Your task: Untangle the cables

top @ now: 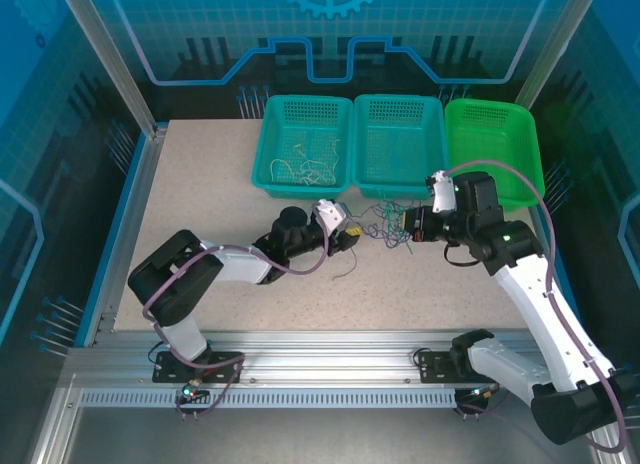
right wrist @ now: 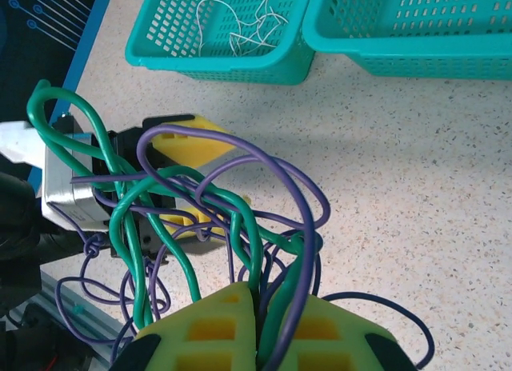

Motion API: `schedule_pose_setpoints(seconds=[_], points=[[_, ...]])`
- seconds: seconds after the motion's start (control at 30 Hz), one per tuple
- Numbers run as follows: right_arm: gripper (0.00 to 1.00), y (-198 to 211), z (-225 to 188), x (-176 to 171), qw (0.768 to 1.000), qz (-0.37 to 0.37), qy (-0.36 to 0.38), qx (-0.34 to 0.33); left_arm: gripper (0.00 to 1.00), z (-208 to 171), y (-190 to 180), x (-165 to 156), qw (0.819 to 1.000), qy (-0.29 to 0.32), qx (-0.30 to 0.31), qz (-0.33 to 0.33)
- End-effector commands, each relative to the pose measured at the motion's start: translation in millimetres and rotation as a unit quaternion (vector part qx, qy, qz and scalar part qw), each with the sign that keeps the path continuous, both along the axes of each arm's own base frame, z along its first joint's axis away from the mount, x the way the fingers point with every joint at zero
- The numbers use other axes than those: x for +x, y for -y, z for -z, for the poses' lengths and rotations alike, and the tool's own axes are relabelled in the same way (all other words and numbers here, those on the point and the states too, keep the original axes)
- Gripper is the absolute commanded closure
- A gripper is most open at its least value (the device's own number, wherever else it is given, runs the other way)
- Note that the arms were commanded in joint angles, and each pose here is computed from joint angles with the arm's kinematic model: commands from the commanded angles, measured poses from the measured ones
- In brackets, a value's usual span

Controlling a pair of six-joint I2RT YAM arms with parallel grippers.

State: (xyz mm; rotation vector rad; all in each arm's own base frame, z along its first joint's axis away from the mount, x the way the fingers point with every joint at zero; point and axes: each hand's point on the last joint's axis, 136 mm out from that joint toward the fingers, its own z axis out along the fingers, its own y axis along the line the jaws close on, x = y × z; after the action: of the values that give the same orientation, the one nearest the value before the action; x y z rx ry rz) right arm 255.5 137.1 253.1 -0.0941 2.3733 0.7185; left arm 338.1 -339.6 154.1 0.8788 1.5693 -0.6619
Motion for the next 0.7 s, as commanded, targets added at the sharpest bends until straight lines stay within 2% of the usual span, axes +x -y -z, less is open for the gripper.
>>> schedule_pose_setpoints(seconds=[0.0, 0.07, 0.17, 0.27, 0.43, 0.53, 0.67], points=[[1.0, 2.1, -15.1, -5.0, 1.0, 0.006, 0.021, -0.001, 0.77, -30.0, 5.4, -1.8, 0.999, 0.024, -0.033, 0.015], [1.0, 15.0, -9.3, -2.4, 0.999, 0.038, 0.027, -0.024, 1.0, -36.7, 1.7, -1.3, 0.999, 0.028, -0.041, 0.007], [1.0, 54.7, 12.2, 4.7, 0.986, 0.14, 0.031, -0.084, 1.0, -60.1, -12.7, -5.5, 0.997, 0.039, -0.066, -0.018], [1.0, 101.7, 36.3, 5.3, 0.957, 0.257, 0.02, -0.129, 1.0, -86.7, -43.2, -8.2, 0.993, 0.039, -0.095, -0.06], [1.0, 146.3, 77.2, 3.5, 0.927, 0.362, -0.035, -0.088, 1.0, -108.5, -112.0, -3.2, 0.979, -0.011, -0.164, -0.122], [0.96, 166.6, 94.2, 2.3, 0.906, 0.415, -0.069, -0.045, 1.0, -118.8, -127.8, -12.5, 0.979, -0.001, -0.153, -0.136], [0.97, 182.5, 111.3, -0.1, 0.885, 0.455, -0.098, -0.015, 1.0, -133.4, -144.9, -20.8, 0.976, 0.013, -0.147, -0.163]])
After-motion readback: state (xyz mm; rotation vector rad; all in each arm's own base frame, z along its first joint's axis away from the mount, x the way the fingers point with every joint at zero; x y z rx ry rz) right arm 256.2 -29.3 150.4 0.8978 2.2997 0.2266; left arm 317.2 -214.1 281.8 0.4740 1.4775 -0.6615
